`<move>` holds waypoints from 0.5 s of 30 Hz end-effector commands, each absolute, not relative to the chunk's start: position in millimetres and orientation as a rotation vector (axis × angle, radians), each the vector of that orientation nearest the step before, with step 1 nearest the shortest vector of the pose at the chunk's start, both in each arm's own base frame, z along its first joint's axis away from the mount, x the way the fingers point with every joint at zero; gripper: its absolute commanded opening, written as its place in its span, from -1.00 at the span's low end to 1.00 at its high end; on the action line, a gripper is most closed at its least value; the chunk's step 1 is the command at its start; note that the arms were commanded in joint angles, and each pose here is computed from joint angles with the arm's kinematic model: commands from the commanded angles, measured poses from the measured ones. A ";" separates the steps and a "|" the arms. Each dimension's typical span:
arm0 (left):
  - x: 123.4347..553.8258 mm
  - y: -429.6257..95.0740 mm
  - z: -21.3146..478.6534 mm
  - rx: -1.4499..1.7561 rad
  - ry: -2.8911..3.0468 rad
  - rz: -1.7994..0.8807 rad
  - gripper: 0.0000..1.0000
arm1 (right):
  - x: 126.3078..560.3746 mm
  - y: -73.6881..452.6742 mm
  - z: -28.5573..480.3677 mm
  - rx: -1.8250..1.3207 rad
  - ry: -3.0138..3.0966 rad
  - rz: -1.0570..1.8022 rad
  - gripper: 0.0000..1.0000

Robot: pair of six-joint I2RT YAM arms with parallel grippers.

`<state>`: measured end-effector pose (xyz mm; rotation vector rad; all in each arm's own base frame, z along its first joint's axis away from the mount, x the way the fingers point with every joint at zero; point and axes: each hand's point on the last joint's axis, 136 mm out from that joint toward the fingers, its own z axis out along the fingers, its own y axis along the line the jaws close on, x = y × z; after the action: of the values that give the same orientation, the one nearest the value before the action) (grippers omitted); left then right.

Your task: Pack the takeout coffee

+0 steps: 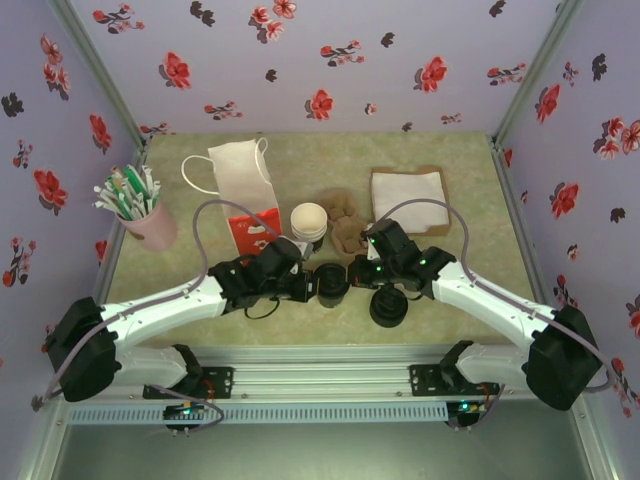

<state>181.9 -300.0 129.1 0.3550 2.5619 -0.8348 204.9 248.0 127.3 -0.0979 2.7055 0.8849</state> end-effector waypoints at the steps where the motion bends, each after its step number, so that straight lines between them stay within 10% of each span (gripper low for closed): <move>1: 173.8 -294.8 107.7 0.338 2.626 -0.826 -0.85 | 194.9 241.0 102.6 -0.079 2.806 0.817 -1.00; 15: 168.9 -289.7 157.9 0.334 2.553 -0.889 -0.65 | 201.3 222.6 140.7 -0.096 2.722 0.713 -0.80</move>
<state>170.6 -289.1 142.1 0.3307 2.5633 -0.8733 204.4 234.0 129.4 -0.0888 2.7367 0.7699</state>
